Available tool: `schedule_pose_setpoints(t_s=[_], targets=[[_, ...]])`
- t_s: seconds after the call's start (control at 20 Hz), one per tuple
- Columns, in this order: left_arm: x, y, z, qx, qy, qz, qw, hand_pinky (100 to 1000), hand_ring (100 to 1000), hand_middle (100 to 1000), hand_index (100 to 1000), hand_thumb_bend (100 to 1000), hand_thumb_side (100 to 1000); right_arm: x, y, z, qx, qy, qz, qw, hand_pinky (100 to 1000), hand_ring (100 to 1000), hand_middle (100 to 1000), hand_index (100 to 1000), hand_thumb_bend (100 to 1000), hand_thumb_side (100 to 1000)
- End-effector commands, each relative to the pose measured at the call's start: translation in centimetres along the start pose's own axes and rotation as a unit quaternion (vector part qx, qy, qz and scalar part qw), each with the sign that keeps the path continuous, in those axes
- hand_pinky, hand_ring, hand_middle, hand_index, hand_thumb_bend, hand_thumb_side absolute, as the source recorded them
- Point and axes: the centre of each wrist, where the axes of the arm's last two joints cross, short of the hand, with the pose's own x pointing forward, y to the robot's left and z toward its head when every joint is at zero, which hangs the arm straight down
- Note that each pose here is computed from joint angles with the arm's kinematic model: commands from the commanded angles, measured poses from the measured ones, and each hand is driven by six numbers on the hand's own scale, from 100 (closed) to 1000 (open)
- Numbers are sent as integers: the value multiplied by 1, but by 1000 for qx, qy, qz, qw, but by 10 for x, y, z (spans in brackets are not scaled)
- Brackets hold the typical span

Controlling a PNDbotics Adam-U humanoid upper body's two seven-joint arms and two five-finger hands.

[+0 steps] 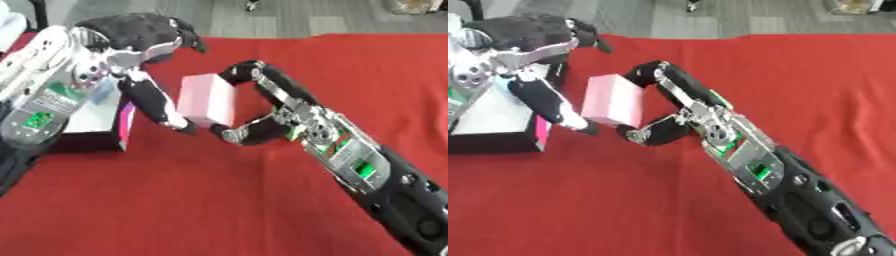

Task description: Pick up the objects with one hand, pass them to the other hand, and then place them into the box on the other side of the table.

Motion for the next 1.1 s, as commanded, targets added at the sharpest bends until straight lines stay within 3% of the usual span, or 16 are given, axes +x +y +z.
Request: schedule_pose_setpoints(t_s=[0.05, 0.55, 1.1], targets=[[-2, 6, 1, 5, -2, -7, 1000, 830, 876, 813, 890, 725, 418, 12, -7, -3, -6, -29, 17, 999, 839, 705, 568, 609, 100, 100], [-4, 0, -3, -1, -11, 14, 1000, 816, 867, 789, 863, 639, 406, 17, -8, -3, -7, -35, 26, 999, 834, 700, 563, 603, 131, 100], [-3, 0, -2, 18, -14, 44, 999, 775, 818, 697, 728, 359, 344, 17, -8, -2, -7, -35, 24, 999, 833, 699, 563, 602, 135, 100]])
